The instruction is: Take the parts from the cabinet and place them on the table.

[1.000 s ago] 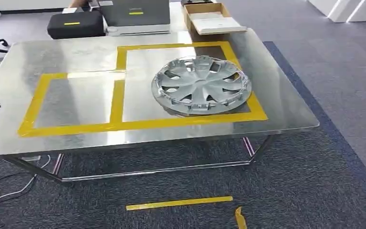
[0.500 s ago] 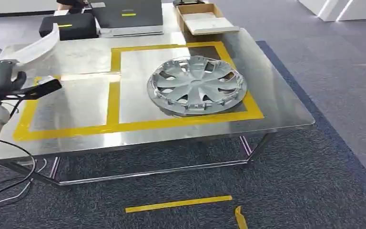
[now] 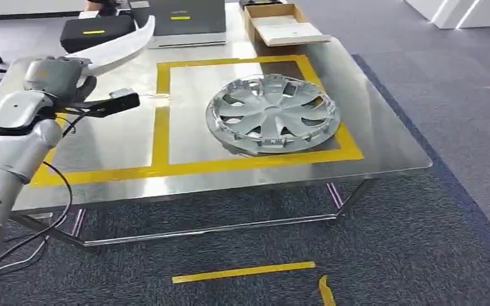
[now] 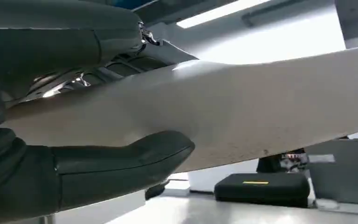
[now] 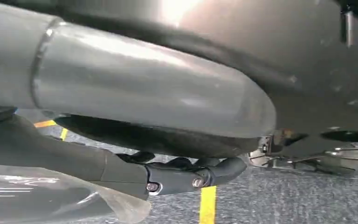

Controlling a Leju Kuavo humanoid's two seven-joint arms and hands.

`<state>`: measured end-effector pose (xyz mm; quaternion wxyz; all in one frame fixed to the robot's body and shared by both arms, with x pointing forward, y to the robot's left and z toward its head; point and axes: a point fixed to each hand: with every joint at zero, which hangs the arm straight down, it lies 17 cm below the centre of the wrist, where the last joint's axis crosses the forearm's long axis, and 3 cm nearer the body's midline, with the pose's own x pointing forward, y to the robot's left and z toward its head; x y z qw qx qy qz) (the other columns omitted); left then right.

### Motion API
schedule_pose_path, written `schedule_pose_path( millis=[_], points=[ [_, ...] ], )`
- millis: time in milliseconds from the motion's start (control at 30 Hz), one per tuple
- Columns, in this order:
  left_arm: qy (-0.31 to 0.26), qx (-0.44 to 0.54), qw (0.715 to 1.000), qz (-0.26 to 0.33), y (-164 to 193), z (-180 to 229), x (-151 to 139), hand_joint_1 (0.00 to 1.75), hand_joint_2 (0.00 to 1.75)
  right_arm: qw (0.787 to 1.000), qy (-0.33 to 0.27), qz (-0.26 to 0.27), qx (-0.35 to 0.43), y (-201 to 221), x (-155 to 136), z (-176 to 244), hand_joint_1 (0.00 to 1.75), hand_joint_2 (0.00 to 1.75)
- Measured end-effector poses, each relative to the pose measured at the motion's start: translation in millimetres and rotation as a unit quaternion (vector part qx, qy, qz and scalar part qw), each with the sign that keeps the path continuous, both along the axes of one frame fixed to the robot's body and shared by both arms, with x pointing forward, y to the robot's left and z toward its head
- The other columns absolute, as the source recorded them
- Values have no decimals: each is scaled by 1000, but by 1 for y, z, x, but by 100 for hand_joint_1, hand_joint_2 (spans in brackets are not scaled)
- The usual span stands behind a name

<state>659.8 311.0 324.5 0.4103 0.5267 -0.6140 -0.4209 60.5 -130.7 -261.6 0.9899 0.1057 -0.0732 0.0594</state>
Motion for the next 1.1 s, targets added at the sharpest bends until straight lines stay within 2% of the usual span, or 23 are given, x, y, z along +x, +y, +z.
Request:
schedule_pose_path(
  millis=[333, 600, 633, 900, 933, 1100],
  points=[
    [4, 8, 1000, 6, 3, -5, -1, 175, 175, 1000, -4, -1, -2, 7, 1, 1, 0, 0],
    [-3, 21, 999, 48, 35, 4, -1, 175, 175, 1000, -11, 5, -9, 13, 2, 2, 0, 0],
    [-4, 24, 998, 51, 36, 5, -1, 0, 175, 1000, -11, 6, -9, 13, 2, 2, 0, 0],
    [-19, 24, 998, 62, 41, 14, -1, 0, 175, 1000, -12, 9, -9, 13, 6, 3, 0, 0],
    [-22, 24, 997, 63, 42, 17, -1, 0, 0, 1000, -9, 8, -10, 12, 4, 2, 0, 0],
    [-26, 18, 998, 59, 40, 23, 0, 0, 0, 1000, -10, 8, -10, 13, 5, 2, 0, 0]
  ],
)
